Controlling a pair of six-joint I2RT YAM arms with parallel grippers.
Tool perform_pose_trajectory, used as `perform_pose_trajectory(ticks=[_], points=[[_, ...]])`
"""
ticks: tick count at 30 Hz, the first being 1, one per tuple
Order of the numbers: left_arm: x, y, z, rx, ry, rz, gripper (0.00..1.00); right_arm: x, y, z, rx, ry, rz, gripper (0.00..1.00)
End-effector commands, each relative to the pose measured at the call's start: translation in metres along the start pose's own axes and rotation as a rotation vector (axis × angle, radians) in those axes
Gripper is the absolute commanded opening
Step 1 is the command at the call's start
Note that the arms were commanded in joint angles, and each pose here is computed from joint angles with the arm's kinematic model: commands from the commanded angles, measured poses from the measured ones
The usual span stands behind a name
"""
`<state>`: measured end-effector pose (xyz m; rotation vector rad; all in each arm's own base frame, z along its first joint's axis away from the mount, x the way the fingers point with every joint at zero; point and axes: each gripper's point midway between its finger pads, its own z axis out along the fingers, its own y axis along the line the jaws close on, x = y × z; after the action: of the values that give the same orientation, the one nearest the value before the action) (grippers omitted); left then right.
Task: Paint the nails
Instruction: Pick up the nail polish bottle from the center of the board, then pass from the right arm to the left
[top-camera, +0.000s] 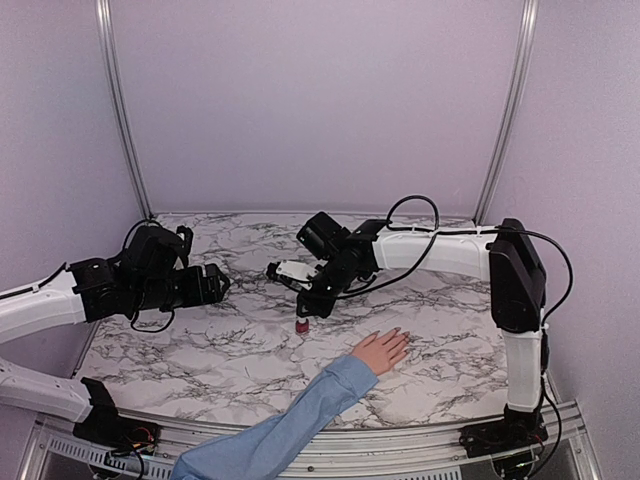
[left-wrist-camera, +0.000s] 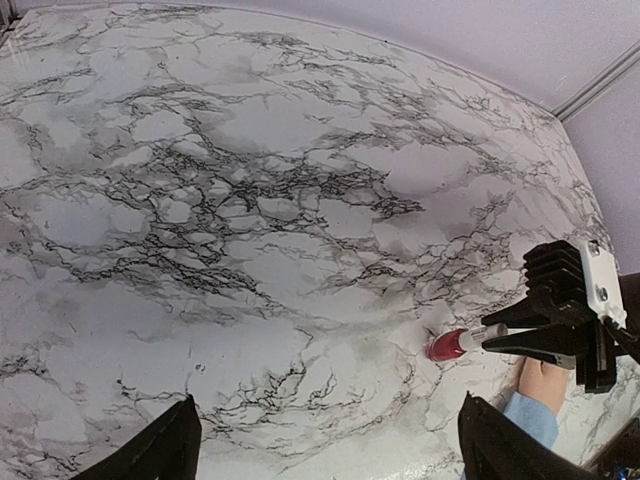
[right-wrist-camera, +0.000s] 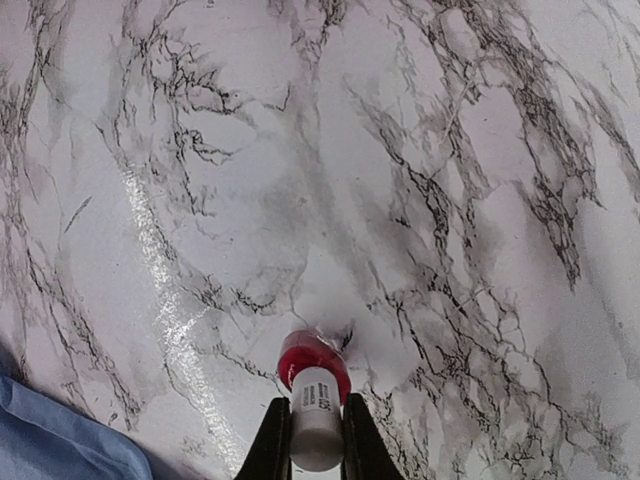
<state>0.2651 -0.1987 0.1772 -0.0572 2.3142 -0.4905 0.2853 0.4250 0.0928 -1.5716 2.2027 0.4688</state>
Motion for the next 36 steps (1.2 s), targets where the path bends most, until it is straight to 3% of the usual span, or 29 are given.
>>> perform_pose_trajectory(ticks=[1, 15, 19, 23, 28, 36], points=[[-0.011, -0.003, -0.006, 0.037, -0.073, 0.038, 0.92, -0.01, 0.001, -0.006, -0.002, -0.023, 0.003, 0.07], [-0.003, -0.064, 0.002, 0.325, -0.08, 0.194, 0.86, -0.027, -0.041, -0.098, 0.021, -0.174, 0.187, 0.01], [-0.003, -0.087, -0.002, 0.406, -0.098, 0.326, 0.87, -0.029, -0.041, -0.121, 0.0, -0.214, 0.244, 0.0], [-0.003, -0.111, -0.016, 0.521, -0.118, 0.476, 0.87, -0.036, -0.034, -0.151, -0.047, -0.275, 0.281, 0.0], [-0.007, -0.14, -0.029, 0.622, -0.168, 0.539, 0.85, -0.049, -0.015, -0.185, -0.12, -0.342, 0.282, 0.0], [0.008, -0.174, -0.023, 0.657, -0.16, 0.661, 0.85, -0.056, 0.001, -0.215, -0.169, -0.382, 0.282, 0.0]])
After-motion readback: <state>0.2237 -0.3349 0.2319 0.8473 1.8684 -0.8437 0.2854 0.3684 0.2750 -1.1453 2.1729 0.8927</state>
